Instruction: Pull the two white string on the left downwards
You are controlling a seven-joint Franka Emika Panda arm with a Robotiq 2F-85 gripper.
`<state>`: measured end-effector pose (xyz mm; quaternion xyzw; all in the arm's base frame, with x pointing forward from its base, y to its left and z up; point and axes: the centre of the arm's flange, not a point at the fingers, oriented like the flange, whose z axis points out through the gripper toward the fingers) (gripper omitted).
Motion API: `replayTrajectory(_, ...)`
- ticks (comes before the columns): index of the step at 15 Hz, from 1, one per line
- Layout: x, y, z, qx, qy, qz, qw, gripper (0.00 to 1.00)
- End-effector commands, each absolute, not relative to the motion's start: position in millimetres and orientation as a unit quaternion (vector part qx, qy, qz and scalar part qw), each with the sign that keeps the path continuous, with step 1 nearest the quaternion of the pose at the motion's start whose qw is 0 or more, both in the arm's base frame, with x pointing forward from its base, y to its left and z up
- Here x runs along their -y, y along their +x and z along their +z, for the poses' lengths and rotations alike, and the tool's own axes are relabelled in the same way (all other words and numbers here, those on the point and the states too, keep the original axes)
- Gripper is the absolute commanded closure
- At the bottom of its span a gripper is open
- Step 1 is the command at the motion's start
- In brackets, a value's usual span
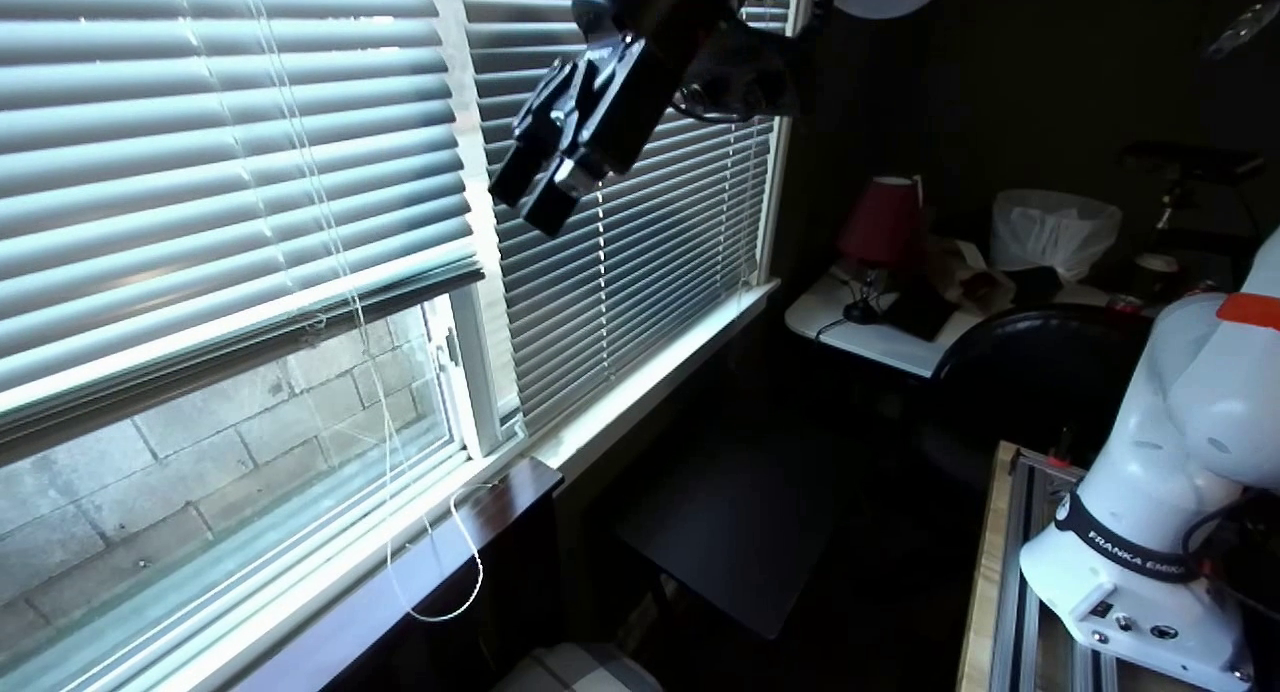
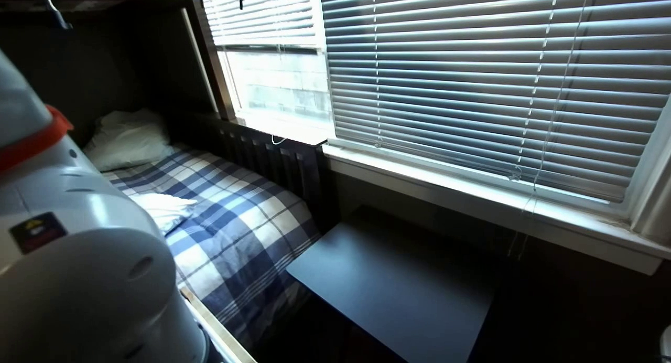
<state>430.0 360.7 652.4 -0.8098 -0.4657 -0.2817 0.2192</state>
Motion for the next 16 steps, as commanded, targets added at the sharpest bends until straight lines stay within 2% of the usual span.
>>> replayTrajectory(1,-357,413,587,0.466,-0.834,-0.183,0.234,0.01)
replayTrajectory(5,-351,409,527,0.463,-0.851,-0.090,0.232,0.00)
replayTrajectory(6,-357,414,546,0.468,-0.842,-0.118,0.240,0.00)
replayTrajectory(16,-353,415,527,0.464,-0.848,-0.099,0.236,0.00)
